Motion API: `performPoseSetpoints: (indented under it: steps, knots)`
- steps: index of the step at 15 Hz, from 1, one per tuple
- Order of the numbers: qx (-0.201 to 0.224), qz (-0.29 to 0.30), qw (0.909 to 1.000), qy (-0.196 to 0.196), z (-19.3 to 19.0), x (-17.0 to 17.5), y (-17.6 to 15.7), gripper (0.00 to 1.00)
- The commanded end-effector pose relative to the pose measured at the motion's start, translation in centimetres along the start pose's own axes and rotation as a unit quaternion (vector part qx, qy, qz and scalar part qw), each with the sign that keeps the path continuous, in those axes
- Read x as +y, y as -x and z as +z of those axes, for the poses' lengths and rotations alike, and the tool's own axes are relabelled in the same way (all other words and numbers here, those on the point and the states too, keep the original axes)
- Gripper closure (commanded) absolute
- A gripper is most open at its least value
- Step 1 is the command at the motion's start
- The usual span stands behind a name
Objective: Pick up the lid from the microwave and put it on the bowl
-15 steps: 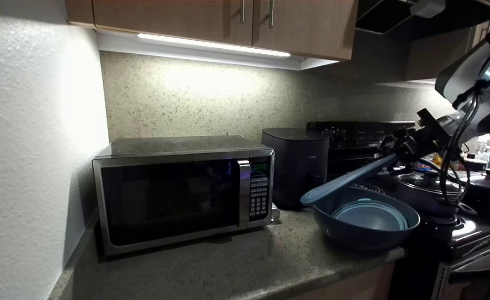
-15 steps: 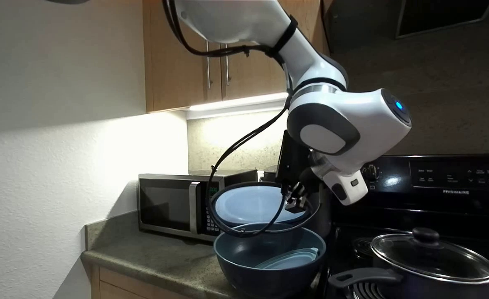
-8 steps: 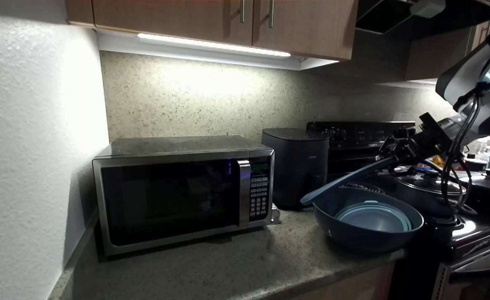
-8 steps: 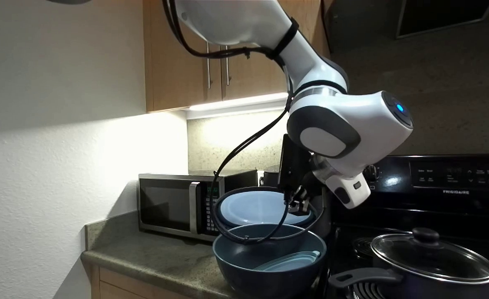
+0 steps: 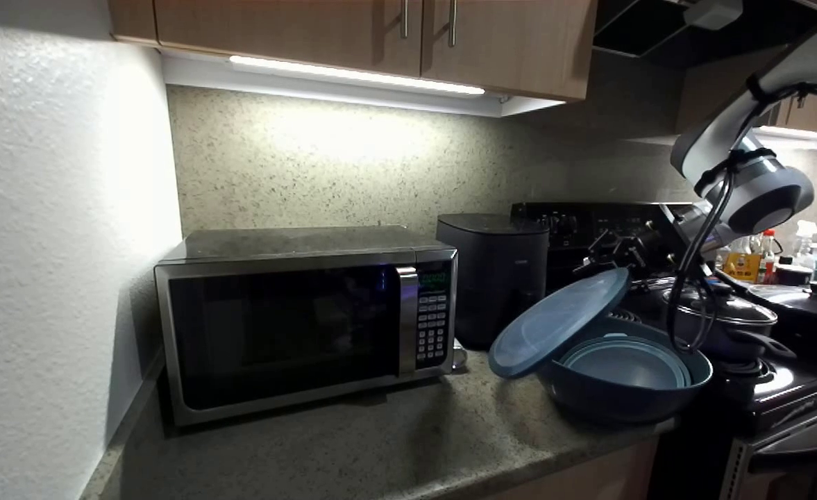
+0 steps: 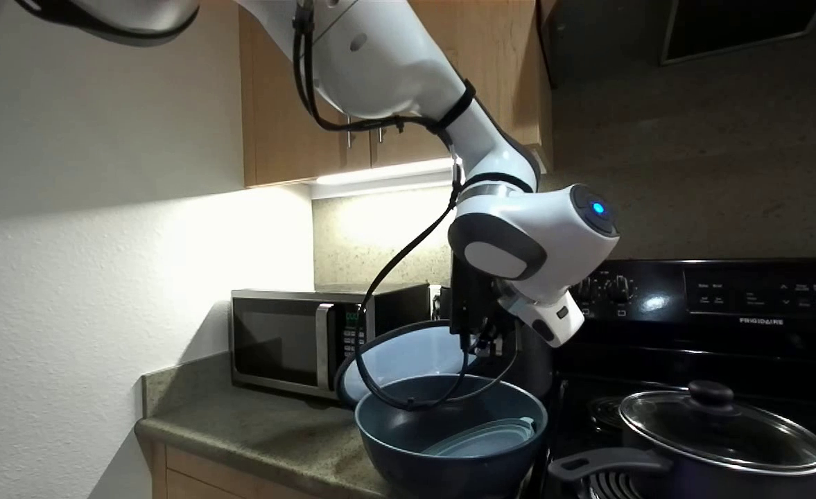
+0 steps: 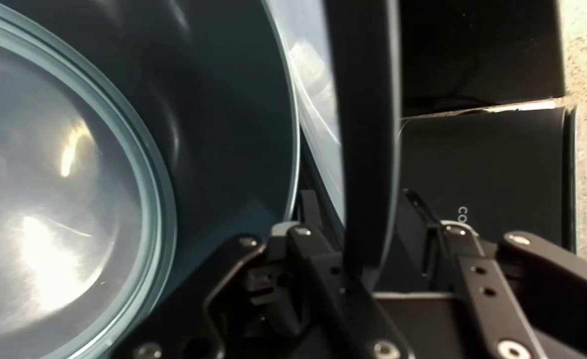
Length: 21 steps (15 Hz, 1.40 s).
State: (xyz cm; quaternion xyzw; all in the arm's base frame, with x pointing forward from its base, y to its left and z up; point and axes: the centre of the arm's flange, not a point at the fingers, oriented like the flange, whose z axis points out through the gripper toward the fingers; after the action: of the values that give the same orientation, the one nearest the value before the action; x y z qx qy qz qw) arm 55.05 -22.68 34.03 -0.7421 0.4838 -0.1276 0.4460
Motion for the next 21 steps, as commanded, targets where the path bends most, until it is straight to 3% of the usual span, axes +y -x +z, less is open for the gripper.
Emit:
performPoseSetpoints:
  steps: [1,3,7,8,10,11,12,17,19,20,21]
  knots:
    - [0.003,-0.036,0.9984,-0.044,0.9,-1.3,0.6,0.85]
    - [0.002,-0.052,0.9965,-0.065,0.7,-2.3,1.0,0.98]
    - [-0.001,-0.073,0.9939,-0.082,0.5,-3.6,1.3,1.00]
    - [0.001,-0.076,0.9938,-0.082,0.6,-3.8,1.2,0.74]
    - [0.002,-0.066,0.9957,-0.065,0.7,-3.7,0.7,0.68]
    - [0.002,-0.067,0.9956,-0.065,0.7,-3.8,0.6,0.85]
    - [0.002,-0.066,0.9957,-0.065,0.7,-3.7,0.6,0.54]
    - [-0.019,-0.031,0.9991,-0.024,-0.6,-2.8,2.8,0.21]
    - [-0.024,-0.066,0.9971,-0.028,-2.1,-2.4,3.5,0.09]
    - [-0.015,-0.052,0.9982,-0.026,0.2,-2.7,1.5,0.03]
    - [-0.015,-0.052,0.9981,-0.027,-0.1,-2.8,1.6,0.22]
